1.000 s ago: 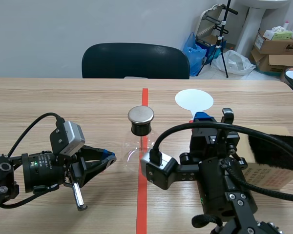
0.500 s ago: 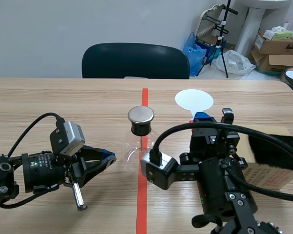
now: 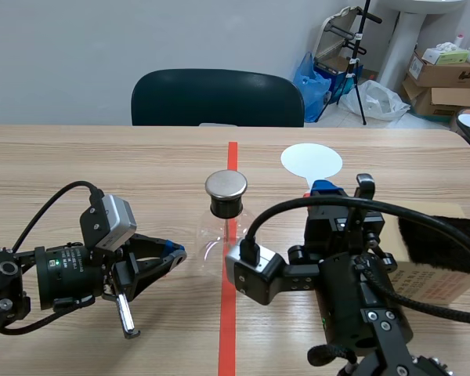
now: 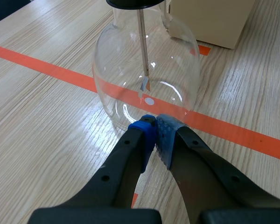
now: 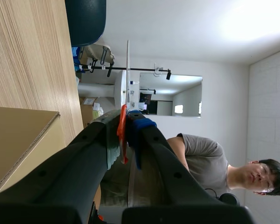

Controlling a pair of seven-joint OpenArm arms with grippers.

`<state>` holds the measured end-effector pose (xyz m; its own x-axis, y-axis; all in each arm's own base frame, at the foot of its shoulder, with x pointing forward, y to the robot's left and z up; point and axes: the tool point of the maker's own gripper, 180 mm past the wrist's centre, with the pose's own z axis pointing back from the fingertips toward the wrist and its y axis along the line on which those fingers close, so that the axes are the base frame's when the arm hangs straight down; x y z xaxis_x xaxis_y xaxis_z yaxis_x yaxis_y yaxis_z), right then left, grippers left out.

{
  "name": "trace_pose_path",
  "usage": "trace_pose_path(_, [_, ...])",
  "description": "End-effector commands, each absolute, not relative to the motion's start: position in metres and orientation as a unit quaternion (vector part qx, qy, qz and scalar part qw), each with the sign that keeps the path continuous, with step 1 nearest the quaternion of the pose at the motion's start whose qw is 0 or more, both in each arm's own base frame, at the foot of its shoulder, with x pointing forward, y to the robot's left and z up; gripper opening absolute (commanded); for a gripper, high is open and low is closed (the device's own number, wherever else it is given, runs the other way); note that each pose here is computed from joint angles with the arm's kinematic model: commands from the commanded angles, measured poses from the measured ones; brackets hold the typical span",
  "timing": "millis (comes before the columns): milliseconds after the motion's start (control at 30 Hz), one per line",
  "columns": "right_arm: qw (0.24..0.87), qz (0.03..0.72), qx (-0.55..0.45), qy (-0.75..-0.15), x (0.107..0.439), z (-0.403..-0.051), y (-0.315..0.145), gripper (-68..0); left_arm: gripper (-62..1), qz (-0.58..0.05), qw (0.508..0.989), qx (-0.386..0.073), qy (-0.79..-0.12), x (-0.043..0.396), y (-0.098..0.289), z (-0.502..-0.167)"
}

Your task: Do the electroscope experiment

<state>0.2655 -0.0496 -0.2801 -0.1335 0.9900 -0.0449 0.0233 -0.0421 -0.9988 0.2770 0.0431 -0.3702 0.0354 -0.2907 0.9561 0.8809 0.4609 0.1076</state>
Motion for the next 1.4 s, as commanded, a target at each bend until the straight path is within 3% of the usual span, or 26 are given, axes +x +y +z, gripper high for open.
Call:
trace_pose_path(0, [0.439,0.531,-0.490,-0.534,0.270,-0.271,-0.052,-66.5,-57.8,-0.432,0.653,-0.281,-0.556,0.283,0.039,-0.357])
trace_pose_path(967, [0.439,0.532,-0.489,-0.534,0.270,-0.271,-0.052,-66.5,-57.8,-0.432,0.653,-0.281,-0.555,0.283,0.039,-0.357])
trace_pose_path(1367, [0.387,0.575,-0.438,-0.573,0.263,-0.273,-0.019,-66.5,-57.7,-0.432,0.653,-0.281,-0.555,0.283,0.039,-0.357])
